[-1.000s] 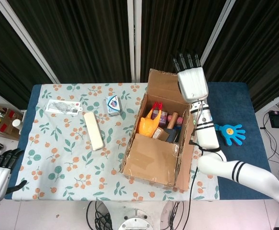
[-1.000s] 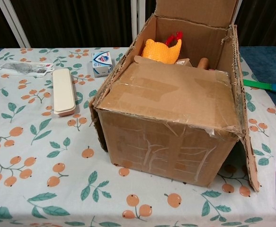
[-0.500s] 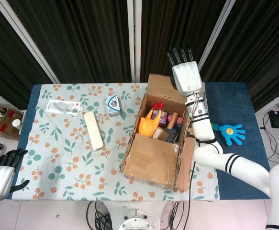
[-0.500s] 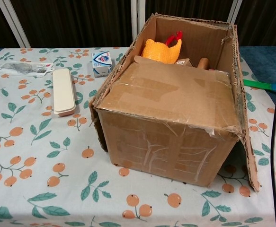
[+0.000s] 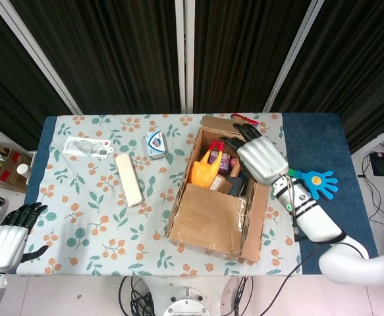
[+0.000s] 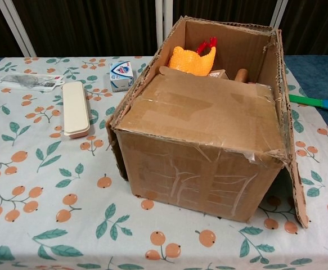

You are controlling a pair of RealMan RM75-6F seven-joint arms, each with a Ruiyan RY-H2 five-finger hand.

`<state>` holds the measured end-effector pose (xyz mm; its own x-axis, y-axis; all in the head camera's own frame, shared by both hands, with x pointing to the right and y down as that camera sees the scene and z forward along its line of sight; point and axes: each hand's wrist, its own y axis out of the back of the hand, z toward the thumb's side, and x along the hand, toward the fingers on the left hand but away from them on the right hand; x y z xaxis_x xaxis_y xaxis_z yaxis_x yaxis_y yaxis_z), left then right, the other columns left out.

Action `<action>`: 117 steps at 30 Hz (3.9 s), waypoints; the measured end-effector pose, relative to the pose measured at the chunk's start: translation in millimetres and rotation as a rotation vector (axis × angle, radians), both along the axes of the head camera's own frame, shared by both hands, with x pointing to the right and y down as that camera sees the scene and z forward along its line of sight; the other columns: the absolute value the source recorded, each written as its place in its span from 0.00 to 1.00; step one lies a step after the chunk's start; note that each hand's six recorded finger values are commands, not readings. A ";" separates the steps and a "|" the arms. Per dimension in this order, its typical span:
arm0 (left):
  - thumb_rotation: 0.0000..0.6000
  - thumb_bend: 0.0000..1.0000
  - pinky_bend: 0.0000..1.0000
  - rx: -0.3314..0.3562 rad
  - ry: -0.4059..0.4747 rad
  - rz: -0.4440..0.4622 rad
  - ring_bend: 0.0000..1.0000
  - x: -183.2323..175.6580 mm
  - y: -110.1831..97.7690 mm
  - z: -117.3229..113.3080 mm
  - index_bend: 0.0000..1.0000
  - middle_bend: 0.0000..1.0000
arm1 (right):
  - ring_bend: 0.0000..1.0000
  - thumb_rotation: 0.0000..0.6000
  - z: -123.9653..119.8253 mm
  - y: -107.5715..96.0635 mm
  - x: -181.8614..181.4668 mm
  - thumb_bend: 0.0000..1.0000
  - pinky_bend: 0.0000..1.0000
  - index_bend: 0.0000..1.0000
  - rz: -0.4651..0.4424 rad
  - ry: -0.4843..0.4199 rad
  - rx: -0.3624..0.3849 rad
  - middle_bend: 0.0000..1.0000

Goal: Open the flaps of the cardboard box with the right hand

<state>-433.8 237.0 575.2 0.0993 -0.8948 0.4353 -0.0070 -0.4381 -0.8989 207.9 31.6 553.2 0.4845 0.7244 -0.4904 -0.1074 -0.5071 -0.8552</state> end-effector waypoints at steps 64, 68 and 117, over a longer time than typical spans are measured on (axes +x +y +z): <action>1.00 0.00 0.23 0.014 -0.012 0.000 0.14 -1.5 5.0 -8.0 0.14 0.14 | 0.01 1.00 -53.9 103.0 -28.4 0.95 0.00 0.00 -0.066 -0.494 -0.282 0.38; 1.00 0.00 0.23 0.022 -0.015 0.000 0.14 -1.3 4.5 -11.7 0.14 0.14 | 0.01 1.00 -63.0 112.4 -33.1 0.95 0.00 0.00 -0.106 -0.514 -0.281 0.38; 1.00 0.00 0.23 0.033 0.010 0.000 0.14 1.8 3.0 -0.8 0.14 0.13 | 0.00 1.00 10.0 153.4 165.2 0.48 0.00 0.00 0.212 0.199 0.203 0.00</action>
<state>-431.9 240.1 574.3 0.1037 -0.9086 0.4046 -0.0159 -0.4082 -0.9127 373.1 185.0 563.2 0.2225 0.8909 -0.3959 -0.1925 -0.3580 -0.9137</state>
